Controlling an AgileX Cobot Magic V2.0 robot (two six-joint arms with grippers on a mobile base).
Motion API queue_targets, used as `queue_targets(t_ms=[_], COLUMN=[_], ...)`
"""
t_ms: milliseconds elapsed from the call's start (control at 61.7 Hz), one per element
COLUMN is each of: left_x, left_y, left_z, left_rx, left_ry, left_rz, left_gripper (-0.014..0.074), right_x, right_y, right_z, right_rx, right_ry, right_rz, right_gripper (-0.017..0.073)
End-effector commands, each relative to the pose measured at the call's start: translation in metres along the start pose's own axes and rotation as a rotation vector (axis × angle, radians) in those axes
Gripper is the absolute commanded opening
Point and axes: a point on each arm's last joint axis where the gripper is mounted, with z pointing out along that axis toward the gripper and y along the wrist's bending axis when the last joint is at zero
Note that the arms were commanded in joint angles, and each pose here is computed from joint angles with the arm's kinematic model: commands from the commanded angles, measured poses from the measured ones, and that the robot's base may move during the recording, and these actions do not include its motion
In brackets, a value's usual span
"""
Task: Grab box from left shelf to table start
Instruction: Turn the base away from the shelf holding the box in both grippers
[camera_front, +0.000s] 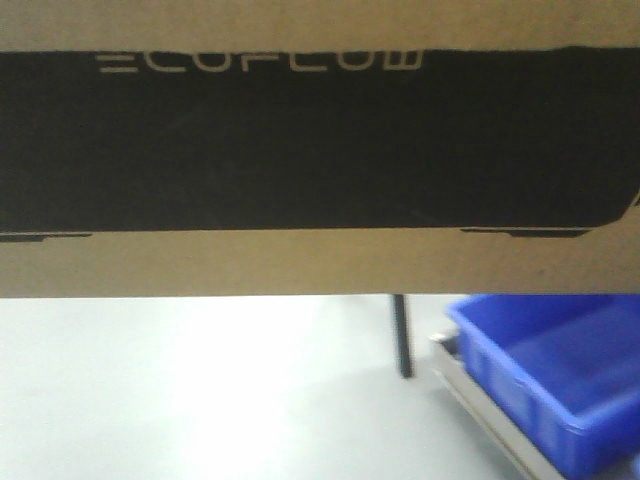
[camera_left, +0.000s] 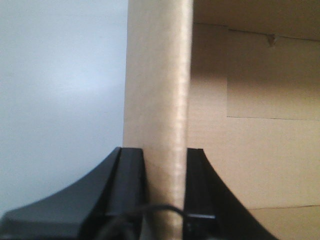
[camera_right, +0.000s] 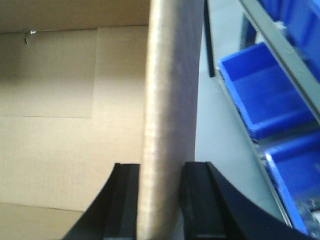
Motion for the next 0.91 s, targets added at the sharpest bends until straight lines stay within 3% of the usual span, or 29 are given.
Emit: queue_targets(t_ms=[0, 891], left_x=[-0.0190, -0.0199], left_y=[-0.0040, -0.0041], left_z=[-0.0162, -0.0143], left_rx=[0.047, 0.046], left_ry=[-0.211, -0.208], left_rz=[-0.022, -0.022], left_gripper=[-0.0054, -0.0054], right_x=[-0.0166, -0.0166], right_y=[-0.0063, -0.0063], right_z=[-0.0100, -0.0100], right_rx=[0.090, 0.090], right_ry=[-0.152, -0.152], right_rz=[-0.060, -0.060], right_gripper=[0.0026, 0.0026])
